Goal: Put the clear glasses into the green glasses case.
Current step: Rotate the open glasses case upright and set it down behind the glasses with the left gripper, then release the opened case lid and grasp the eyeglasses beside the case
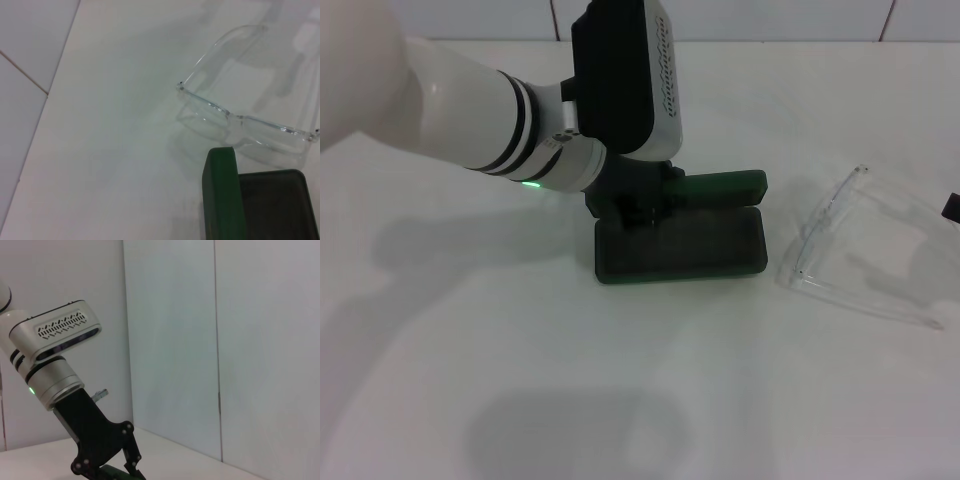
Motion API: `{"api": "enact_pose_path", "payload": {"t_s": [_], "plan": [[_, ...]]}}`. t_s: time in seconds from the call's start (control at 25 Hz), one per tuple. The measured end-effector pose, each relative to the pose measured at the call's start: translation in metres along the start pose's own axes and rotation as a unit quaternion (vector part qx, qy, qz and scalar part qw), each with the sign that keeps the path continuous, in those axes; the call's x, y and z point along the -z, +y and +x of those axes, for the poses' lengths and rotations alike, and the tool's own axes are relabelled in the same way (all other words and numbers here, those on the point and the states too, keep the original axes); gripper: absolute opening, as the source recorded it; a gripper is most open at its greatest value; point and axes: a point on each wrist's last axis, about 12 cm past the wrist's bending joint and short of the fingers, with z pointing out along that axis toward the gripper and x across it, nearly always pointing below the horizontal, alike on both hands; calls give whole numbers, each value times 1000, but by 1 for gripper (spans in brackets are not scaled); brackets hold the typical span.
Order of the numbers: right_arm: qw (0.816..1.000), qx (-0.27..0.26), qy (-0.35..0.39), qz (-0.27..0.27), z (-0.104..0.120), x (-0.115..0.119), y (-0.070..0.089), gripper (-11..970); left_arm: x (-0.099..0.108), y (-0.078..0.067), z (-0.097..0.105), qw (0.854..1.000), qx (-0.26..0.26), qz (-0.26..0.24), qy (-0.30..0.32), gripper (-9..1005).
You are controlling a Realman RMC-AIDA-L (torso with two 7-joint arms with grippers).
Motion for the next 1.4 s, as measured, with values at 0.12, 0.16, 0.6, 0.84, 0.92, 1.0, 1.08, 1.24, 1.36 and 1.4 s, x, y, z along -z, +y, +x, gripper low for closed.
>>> {"api": "enact_pose_path", "payload": {"t_s": [0.12, 0.16, 0.6, 0.84, 0.92, 1.0, 1.08, 1.24, 1.36, 1.4], "plan": [[1000, 0, 0, 0, 0, 0, 0, 831, -1, -1, -1, 1000, -3, 2, 1, 324], [1000, 0, 0, 0, 0, 0, 0, 830, -1, -2, -1, 1000, -4, 3, 1, 326], [1000, 0, -3, -3, -1, 0, 1, 829, -2, -3, -1, 1000, -6, 7, 3, 341], [1000, -2, -5, -4, 0, 3, 3, 828, -3, -6, -3, 1000, -11, 14, 3, 350], [1000, -2, -7, -4, 0, 4, 3, 827, -3, -7, -4, 1000, -12, 15, 3, 353], [1000, -2, -7, -5, 0, 4, 4, 827, -3, -8, -4, 1000, -11, 16, 3, 356], [1000, -2, -8, -6, -1, 4, 4, 826, -3, -8, -5, 1000, -9, 17, 3, 358], [1000, -3, -10, -9, -1, 5, 5, 826, -4, -9, -3, 1000, -1, 15, 6, 364], [1000, -4, -10, -8, 0, 6, 6, 825, -3, -8, -3, 1000, 7, 13, 6, 368], [1000, -4, -10, -8, 0, 6, 6, 825, -3, -8, -3, 1000, 8, 12, 6, 370]]}}
